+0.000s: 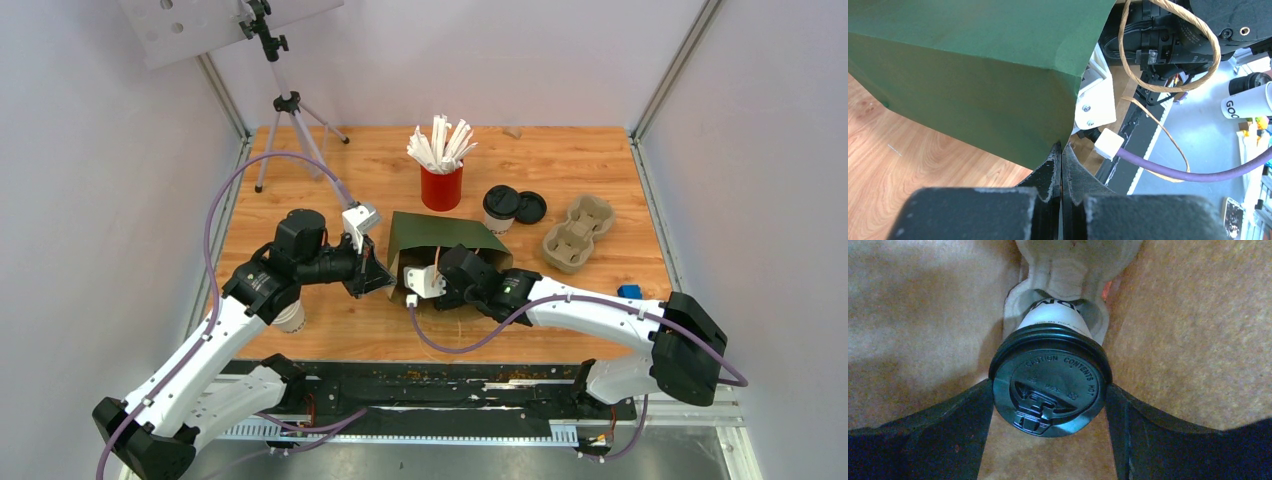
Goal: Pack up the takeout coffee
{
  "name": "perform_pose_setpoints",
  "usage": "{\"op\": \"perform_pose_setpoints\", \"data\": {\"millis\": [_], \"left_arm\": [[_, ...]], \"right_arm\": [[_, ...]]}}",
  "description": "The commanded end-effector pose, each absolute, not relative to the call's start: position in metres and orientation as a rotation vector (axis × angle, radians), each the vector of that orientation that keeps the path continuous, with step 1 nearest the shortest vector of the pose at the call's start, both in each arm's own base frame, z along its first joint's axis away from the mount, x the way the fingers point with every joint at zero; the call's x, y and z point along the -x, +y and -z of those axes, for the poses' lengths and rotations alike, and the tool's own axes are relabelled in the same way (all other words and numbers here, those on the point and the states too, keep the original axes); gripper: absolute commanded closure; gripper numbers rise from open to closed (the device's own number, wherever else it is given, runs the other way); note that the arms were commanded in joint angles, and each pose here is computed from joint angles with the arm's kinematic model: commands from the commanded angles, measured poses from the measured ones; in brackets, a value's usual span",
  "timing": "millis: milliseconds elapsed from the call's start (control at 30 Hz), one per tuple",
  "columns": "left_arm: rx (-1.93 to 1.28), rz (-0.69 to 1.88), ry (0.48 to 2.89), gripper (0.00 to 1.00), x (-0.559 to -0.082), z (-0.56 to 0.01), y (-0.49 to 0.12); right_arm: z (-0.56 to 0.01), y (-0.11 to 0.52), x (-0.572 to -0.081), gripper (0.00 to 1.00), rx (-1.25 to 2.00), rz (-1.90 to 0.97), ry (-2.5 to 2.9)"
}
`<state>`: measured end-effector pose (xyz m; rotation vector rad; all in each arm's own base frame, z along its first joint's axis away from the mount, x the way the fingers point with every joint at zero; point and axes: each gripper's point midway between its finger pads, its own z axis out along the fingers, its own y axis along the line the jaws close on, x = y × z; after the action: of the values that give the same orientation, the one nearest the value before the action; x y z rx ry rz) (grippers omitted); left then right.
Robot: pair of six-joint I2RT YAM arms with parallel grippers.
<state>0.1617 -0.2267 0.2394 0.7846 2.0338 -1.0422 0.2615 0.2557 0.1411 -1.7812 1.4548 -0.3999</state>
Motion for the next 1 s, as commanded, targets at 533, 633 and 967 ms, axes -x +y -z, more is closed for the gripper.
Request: {"op": "perform_pose_setpoints", "data": {"millis": [533, 633, 967], "left_arm": [[-0.79, 1.088, 1.972, 1.0, -0.16, -0.255, -0.233], [-0.79, 1.087, 1.972, 1.0, -0.16, -0.255, -0.233], [-0.779, 1.076, 1.986, 1.0, -0.163, -0.253, -0.232]], "right_arm": [[-0.148, 0.257, -0.258, 0.18, 1.8, 0.347, 1.455], [-0.149, 0.257, -0.257, 0.17, 1.805, 0.345, 1.459], [-0.16, 0.259, -0.254, 0.13, 1.812, 0.323, 1.446]]}}
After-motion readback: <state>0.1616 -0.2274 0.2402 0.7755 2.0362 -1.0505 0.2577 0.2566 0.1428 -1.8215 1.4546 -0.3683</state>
